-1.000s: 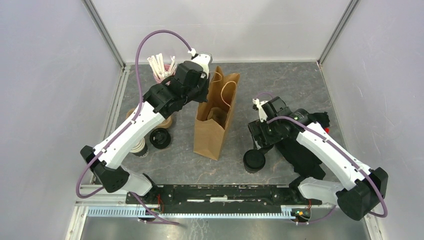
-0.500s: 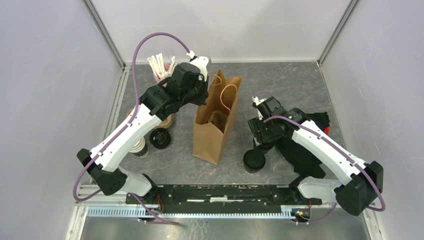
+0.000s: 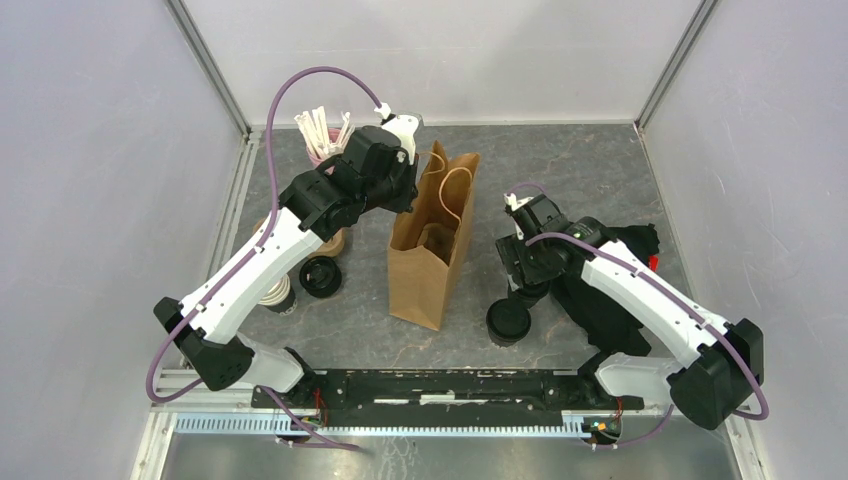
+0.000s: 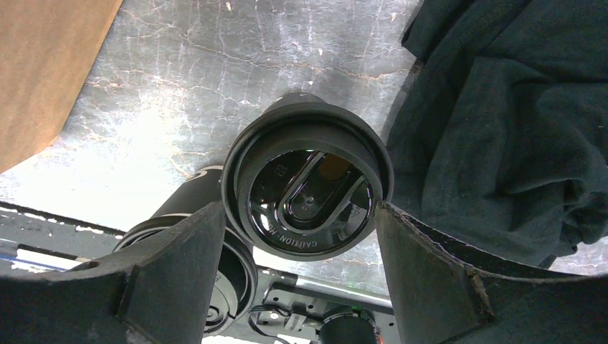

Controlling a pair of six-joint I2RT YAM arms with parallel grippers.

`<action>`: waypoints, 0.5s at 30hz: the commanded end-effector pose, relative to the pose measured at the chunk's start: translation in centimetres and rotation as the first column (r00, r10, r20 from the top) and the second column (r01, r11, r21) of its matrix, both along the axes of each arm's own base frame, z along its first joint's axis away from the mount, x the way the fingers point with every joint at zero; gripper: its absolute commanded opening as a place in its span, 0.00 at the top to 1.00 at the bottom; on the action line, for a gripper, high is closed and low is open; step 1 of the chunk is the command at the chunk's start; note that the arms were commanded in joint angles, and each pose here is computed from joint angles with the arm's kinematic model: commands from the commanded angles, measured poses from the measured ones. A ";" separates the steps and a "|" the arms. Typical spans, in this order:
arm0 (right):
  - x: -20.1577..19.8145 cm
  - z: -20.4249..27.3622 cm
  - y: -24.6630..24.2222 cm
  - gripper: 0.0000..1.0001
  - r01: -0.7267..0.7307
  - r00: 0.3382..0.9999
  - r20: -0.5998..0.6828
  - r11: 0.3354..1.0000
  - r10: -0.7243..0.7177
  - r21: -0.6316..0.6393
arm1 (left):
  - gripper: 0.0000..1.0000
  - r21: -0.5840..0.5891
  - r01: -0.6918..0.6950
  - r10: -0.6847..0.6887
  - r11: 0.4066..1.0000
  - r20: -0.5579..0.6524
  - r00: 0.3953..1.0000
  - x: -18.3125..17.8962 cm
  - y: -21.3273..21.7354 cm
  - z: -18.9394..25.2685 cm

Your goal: Pack the takeout coffee

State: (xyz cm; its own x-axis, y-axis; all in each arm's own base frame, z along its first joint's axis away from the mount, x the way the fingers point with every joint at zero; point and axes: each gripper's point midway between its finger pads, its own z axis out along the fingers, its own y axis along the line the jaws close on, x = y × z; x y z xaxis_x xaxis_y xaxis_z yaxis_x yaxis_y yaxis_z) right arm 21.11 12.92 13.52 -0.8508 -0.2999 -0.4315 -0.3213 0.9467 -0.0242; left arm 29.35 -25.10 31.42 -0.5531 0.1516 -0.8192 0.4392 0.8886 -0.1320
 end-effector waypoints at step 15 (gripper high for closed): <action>0.7 0.5 -0.9 0.17 0.037 0.998 0.053 0.999 -0.035 -0.035 | 0.98 -0.052 0.011 -0.012 0.999 -0.016 1.000 -0.2 -0.7 0.7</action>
State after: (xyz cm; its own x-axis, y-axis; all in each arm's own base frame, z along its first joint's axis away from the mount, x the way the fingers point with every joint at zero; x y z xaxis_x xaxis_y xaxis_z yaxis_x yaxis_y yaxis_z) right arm 21.49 12.53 13.45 -0.8474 -0.3020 -0.4366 -0.3113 0.9489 -0.0521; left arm 29.18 -25.31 31.38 -0.5580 0.1534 -0.8155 0.4507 0.8812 -0.1426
